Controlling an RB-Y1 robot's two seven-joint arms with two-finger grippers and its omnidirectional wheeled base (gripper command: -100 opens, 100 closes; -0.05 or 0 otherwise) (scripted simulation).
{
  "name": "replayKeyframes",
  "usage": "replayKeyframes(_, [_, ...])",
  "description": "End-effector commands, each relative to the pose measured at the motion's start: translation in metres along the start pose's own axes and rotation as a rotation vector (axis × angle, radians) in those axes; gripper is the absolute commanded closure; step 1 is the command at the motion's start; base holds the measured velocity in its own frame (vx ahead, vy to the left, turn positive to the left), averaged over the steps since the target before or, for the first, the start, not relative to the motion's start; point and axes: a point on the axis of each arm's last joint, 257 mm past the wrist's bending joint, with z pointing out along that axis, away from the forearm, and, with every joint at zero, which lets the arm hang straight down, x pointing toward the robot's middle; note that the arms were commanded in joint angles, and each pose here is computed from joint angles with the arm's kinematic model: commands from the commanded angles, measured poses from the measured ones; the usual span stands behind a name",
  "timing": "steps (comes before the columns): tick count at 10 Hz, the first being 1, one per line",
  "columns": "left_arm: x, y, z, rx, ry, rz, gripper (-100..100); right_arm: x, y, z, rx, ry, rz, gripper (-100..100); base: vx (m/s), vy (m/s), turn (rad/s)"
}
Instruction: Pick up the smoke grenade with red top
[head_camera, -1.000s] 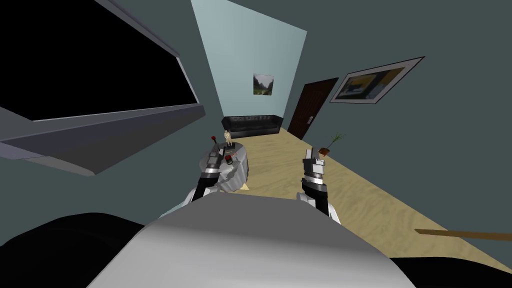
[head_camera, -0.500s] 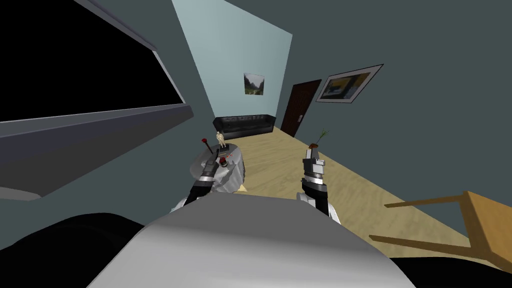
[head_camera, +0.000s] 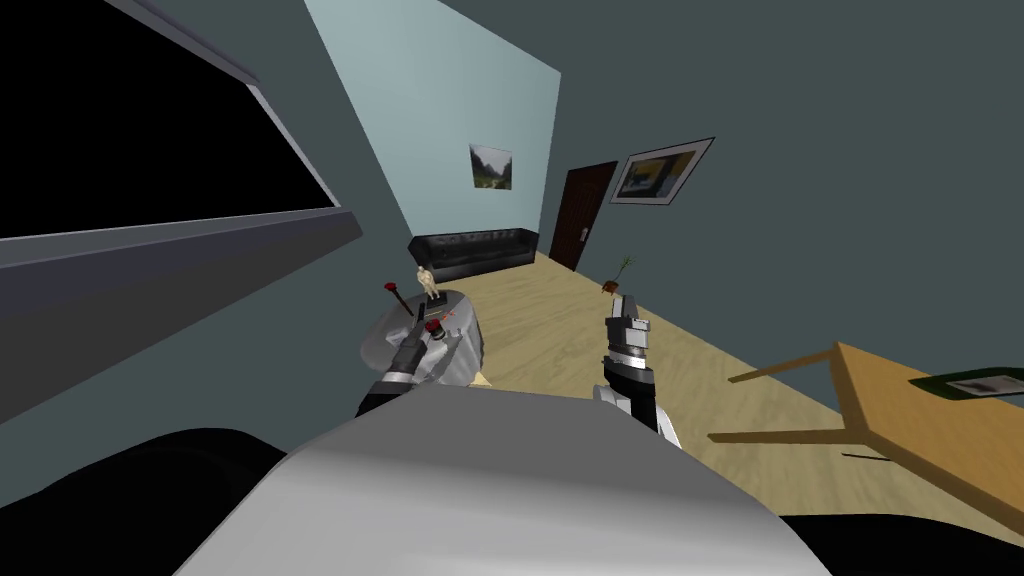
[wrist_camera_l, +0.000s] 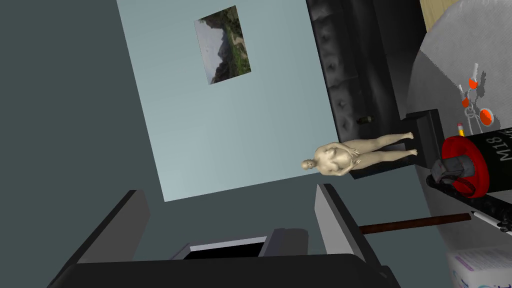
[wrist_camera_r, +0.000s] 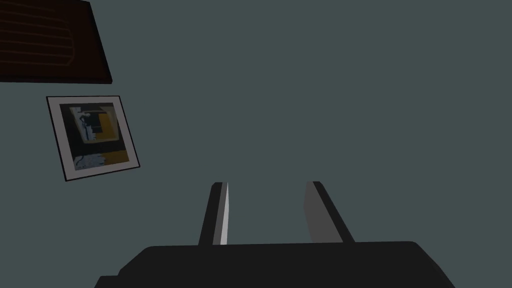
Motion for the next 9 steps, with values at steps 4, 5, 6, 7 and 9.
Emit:
replayKeyframes(4, [-0.023, 0.050, -0.050, -0.159, -0.008, 0.010, -100, 0.000, 0.000, 0.000, 0.000, 0.000, 0.000, 0, 0.000, -0.001, -0.197])
replayKeyframes(5, [-0.023, 0.050, -0.051, -0.162, -0.008, 0.010, -100, 0.000, 0.000, 0.000, 0.000, 0.000, 0.000, 0, 0.002, 0.002, -0.091])
replayKeyframes(6, [-0.031, 0.063, -0.066, -0.206, -0.012, 0.011, -100, 0.000, 0.000, 0.000, 0.000, 0.000, 0.000, 0, 0.005, -0.001, -0.167])
replayKeyframes(7, [-0.031, 0.064, -0.069, -0.213, -0.012, 0.011, -100, 0.000, 0.000, 0.000, 0.000, 0.000, 0.000, 0, 0.004, 0.004, -0.103])
replayKeyframes(9, [-0.047, 0.087, -0.100, -0.302, -0.022, 0.010, -100, 0.000, 0.000, 0.000, 0.000, 0.000, 0.000, 0, 0.011, 0.003, -0.272])
